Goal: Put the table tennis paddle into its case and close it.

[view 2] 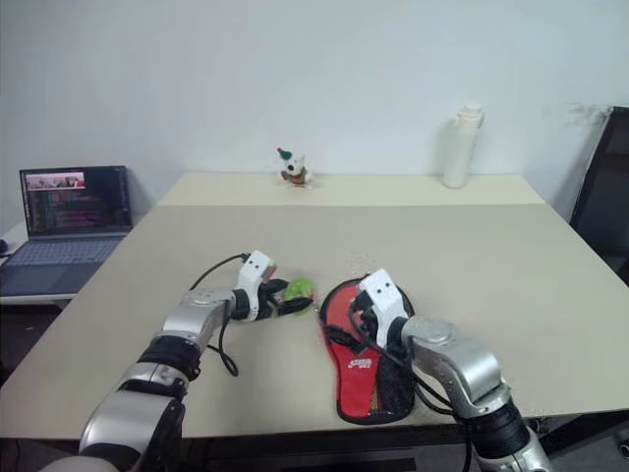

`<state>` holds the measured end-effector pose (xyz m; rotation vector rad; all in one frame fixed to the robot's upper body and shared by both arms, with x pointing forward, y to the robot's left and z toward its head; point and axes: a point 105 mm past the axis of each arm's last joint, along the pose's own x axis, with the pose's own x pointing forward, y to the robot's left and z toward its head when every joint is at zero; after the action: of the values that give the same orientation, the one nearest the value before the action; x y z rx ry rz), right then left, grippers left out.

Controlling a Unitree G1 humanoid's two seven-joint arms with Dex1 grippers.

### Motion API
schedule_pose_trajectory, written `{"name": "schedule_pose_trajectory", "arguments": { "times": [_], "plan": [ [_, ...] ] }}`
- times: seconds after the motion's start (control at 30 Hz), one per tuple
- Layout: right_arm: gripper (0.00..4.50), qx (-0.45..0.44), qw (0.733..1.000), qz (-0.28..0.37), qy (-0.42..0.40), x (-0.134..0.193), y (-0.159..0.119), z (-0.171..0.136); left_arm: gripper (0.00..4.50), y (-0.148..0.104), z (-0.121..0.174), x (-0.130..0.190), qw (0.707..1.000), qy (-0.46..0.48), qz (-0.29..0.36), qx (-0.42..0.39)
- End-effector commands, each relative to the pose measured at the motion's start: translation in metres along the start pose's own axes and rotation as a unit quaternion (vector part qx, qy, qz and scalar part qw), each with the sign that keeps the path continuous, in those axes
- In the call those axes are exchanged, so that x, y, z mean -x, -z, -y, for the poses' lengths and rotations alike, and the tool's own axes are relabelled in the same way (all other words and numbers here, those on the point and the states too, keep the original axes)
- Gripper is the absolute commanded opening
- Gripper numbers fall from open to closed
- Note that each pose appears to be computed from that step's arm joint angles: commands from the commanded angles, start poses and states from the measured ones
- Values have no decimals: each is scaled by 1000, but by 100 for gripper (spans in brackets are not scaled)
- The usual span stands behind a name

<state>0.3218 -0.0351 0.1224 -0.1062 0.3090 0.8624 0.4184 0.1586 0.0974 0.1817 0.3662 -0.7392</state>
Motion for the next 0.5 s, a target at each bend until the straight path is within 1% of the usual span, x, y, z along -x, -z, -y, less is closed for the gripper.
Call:
{"name": "schedule_pose_trajectory", "arguments": {
  "times": [0.03, 0.07, 0.17, 0.2, 0.3, 0.4, 0.47, 0.5],
  "plan": [
    [450, 7, 1000, -18, 25, -6, 13, 10, 412, 15, 5, -3, 1000, 8, -25, 9],
    [450, 1, 999, -24, 31, -7, 18, 13, 388, 16, 5, -2, 1000, 7, -24, 9],
    [450, 0, 999, -27, 47, -6, 21, 22, 288, 16, 6, -1, 1000, 12, -23, 11],
    [450, 1, 998, -28, 50, -6, 22, 23, 245, 16, 7, -1, 1000, 14, -24, 11],
    [450, 5, 998, -34, 55, -5, 26, 26, 141, 18, 8, -1, 999, 16, -27, 10],
    [450, 14, 997, -45, 59, -4, 32, 27, 45, 21, 7, -1, 999, 10, -32, 10],
    [450, 19, 997, -48, 61, -4, 34, 27, 2, 21, 5, -2, 999, 4, -32, 7],
    [450, 21, 997, -49, 62, -4, 35, 27, 1, 19, 4, -2, 1000, 1, -30, 6]
  ]
}}
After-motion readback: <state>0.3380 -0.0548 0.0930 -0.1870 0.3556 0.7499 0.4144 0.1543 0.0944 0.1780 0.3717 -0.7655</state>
